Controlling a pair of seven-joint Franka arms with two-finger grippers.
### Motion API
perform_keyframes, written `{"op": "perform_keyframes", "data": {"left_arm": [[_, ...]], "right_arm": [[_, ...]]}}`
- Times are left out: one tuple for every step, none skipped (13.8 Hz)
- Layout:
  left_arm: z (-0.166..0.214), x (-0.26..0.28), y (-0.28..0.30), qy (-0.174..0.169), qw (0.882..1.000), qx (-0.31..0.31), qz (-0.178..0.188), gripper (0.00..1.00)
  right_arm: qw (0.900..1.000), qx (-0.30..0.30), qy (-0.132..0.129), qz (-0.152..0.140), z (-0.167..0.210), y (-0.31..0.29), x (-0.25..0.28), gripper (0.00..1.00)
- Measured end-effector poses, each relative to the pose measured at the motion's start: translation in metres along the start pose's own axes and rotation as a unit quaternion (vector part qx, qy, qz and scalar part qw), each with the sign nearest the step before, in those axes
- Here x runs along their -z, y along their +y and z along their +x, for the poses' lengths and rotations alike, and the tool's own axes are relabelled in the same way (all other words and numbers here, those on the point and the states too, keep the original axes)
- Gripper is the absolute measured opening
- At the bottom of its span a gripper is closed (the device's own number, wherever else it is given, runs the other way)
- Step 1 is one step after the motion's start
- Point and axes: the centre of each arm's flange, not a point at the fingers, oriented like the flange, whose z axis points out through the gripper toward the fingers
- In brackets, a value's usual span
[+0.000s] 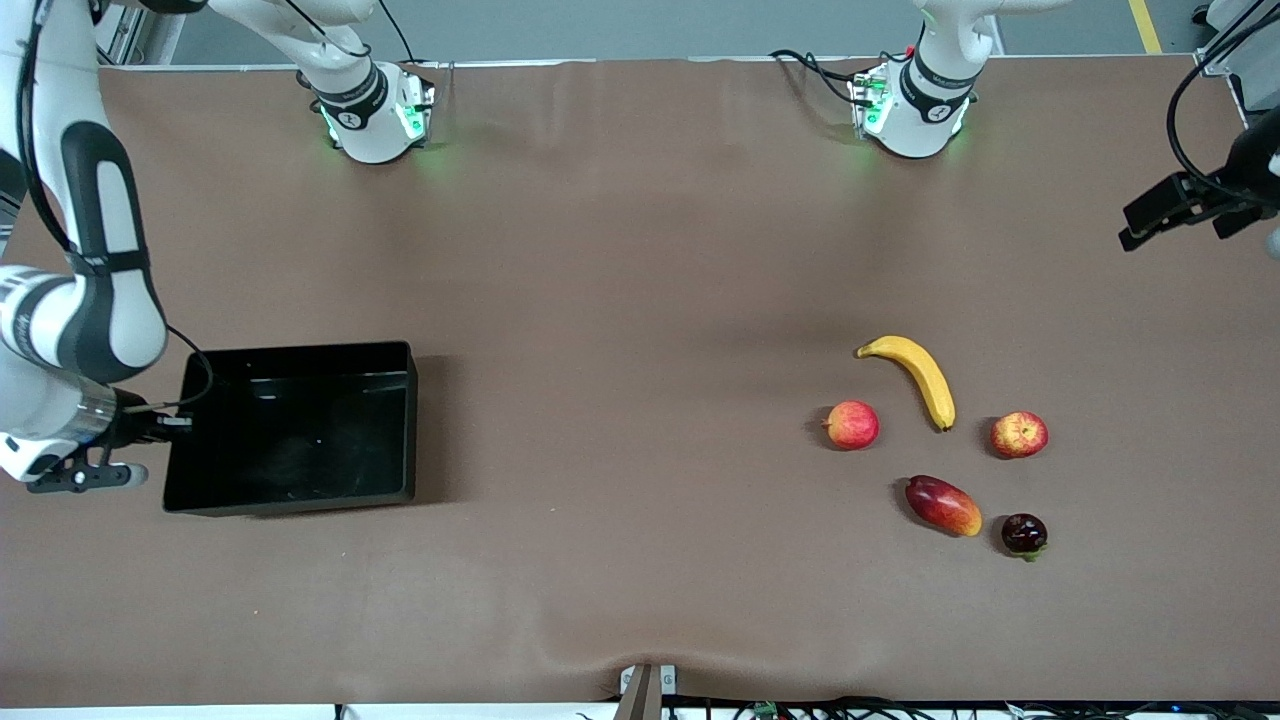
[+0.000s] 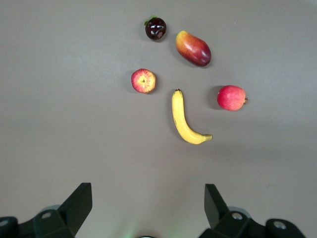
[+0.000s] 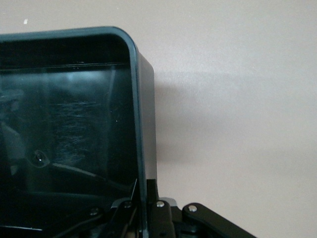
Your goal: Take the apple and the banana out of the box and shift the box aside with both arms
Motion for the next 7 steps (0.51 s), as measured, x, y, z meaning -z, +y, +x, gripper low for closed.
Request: {"op": "perform_keyframes", "data": {"left_arm": [[-0.002,0.0,-0.001,0.0,1.0,0.0,0.0,1.0],[-0.003,-0.001,-0.001,-0.002,1.0,0.001,0.0,1.0],[-0.003,-0.003,-0.002,-0.004,1.0,0.001,0.0,1.0],[-0.002,-0.006,-0.002,-0.006,1.0,0.002,0.001,1.0],[-0.002,-0.008,-0.002,-0.008,1.0,0.002,0.001,1.0],[-0.001,-0.01,-0.002,-0.01,1.0,0.002,0.001,1.0],[0.0,-0.012,-0.002,-0.011,1.0,0.002,0.001,1.0]], "right_arm": [[1.0,0.003,-0.002,-0.001,0.001,0.001,-0.009,0.05],[1.0,0.009,-0.004,-0.001,0.001,0.003,-0.015,0.05],[1.0,0.016,-0.003,0.0,0.0,0.007,-0.015,0.12],[1.0,0.022,-0.001,0.0,-0.001,0.011,-0.013,0.21],[1.0,0.025,0.0,0.0,-0.001,0.014,-0.011,0.33],[1.0,0.028,0.001,0.0,-0.001,0.015,-0.008,0.42],[1.0,0.029,0.002,0.0,0.0,0.014,-0.006,0.53]]}}
